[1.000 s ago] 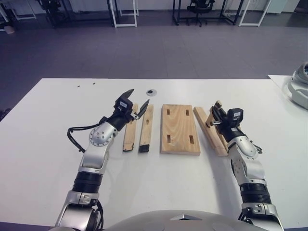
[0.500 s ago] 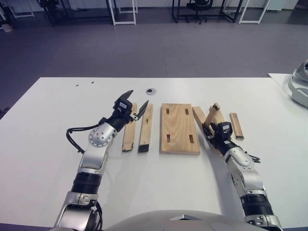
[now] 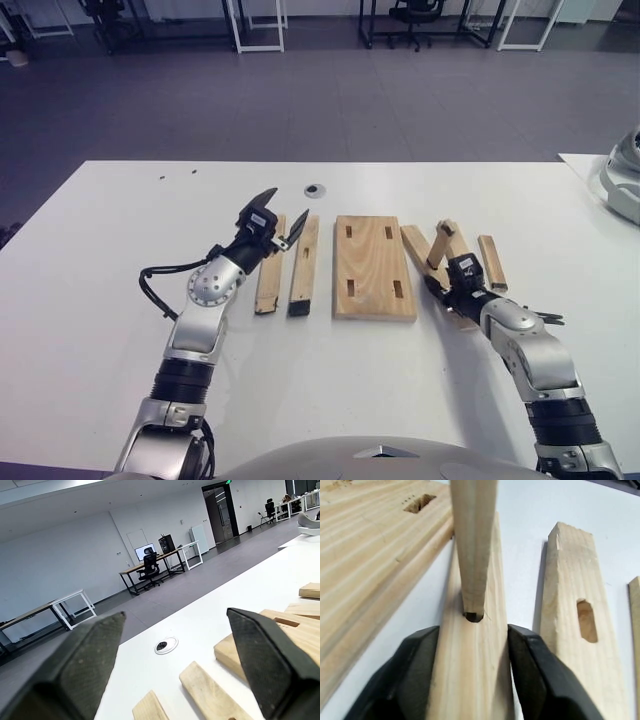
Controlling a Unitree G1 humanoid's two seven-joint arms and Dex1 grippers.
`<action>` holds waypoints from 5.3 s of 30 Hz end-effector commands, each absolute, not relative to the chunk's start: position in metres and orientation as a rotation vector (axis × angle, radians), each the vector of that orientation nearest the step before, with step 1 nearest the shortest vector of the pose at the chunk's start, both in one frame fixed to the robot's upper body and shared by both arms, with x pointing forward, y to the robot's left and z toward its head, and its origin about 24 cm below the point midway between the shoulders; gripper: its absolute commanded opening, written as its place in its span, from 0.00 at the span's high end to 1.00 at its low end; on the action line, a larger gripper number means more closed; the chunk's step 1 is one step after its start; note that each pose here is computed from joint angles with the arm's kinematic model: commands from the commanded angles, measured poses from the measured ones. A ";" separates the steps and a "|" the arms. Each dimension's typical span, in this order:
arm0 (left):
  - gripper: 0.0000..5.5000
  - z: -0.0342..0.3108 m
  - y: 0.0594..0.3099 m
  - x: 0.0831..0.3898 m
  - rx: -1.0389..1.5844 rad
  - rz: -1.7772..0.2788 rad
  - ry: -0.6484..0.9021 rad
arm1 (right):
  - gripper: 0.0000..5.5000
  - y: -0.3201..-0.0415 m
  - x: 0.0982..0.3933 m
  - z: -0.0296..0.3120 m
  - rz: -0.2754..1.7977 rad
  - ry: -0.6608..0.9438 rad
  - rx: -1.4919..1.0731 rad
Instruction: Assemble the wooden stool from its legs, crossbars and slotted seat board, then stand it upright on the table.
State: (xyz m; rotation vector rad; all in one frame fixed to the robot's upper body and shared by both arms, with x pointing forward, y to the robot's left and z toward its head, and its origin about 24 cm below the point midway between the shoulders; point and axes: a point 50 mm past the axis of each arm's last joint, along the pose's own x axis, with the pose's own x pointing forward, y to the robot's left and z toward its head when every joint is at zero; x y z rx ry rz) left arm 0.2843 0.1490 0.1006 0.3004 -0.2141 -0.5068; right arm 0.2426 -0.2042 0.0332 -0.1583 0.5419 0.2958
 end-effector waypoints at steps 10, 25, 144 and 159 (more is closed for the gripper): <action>0.29 0.124 0.132 0.298 -0.081 -0.486 -0.198 | 0.62 -0.190 0.273 0.104 0.340 0.181 -0.082; 0.30 0.182 0.104 0.297 -0.923 -0.805 -0.034 | 0.62 -0.118 0.265 0.162 0.837 -0.314 -0.295; 0.02 0.058 0.180 0.267 0.254 -0.450 0.361 | 0.42 -0.212 0.286 0.040 0.475 0.200 -0.646; 0.29 0.023 0.156 0.256 0.141 -0.536 0.565 | 0.42 -0.208 0.287 0.037 0.485 0.206 -0.639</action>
